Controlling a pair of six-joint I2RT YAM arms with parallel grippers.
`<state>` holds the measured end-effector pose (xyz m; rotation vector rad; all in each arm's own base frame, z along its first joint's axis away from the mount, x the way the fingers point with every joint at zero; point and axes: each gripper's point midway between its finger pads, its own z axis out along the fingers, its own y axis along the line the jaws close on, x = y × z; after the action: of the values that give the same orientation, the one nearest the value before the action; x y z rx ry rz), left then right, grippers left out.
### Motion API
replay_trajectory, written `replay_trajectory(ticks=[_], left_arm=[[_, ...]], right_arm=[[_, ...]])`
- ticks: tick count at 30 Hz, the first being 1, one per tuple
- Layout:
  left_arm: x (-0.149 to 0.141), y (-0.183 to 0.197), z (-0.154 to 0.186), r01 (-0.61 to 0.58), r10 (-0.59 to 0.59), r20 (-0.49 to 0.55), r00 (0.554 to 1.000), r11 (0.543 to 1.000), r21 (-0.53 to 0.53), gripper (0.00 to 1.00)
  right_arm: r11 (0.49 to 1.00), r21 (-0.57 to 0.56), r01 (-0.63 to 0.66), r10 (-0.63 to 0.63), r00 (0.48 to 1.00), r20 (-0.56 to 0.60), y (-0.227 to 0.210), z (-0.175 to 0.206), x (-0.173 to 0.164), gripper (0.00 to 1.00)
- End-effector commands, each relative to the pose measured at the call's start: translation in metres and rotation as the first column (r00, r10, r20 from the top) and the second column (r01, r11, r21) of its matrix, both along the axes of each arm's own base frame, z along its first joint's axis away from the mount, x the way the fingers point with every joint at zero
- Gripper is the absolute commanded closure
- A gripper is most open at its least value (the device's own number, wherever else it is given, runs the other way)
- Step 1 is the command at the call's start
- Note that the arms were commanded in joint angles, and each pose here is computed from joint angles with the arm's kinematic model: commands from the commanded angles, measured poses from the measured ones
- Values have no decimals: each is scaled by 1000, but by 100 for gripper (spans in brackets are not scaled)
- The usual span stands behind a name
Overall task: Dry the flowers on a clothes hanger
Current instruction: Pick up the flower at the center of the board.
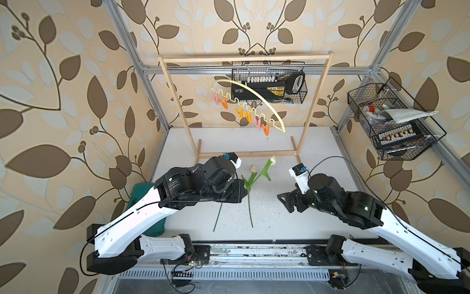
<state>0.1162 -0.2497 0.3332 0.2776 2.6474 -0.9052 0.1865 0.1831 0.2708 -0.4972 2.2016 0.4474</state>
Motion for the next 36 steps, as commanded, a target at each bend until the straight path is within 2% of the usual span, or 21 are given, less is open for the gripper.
replay_trajectory(ticks=[1, 5, 8, 10, 12, 16, 19, 36], left_arm=[[-22, 12, -12, 25, -16, -171, 985, 998, 50, 100], [-27, 15, -8, 24, -25, -279, 960, 1000, -5, 100], [-27, 17, -2, 13, -28, -339, 941, 999, -45, 100], [-27, 17, 1, 13, -32, -357, 933, 998, -54, 100], [-28, 16, 2, 18, -37, -374, 927, 998, -53, 100], [-32, 13, -4, 31, -49, -416, 908, 998, -48, 100], [-33, 12, -8, 35, -47, -444, 895, 999, -35, 100], [-32, 14, 0, 24, -51, -435, 899, 998, -66, 100]], right_arm=[[999, 33, -17, 11, 985, 172, -6, 35, 6, 2], [939, 102, -328, 299, 926, 229, 40, 48, -20, 2], [870, 97, -483, 459, 866, 198, 67, 40, -36, 16], [840, 93, -535, 514, 838, 184, 82, 32, -42, 21], [831, 49, -554, 537, 823, 182, 92, 23, -42, 29], [822, -11, -570, 562, 807, 180, 106, 15, -38, 52], [819, -19, -573, 565, 802, 193, 115, 14, -32, 52], [785, -61, -616, 614, 761, 208, 145, 14, -27, 59]])
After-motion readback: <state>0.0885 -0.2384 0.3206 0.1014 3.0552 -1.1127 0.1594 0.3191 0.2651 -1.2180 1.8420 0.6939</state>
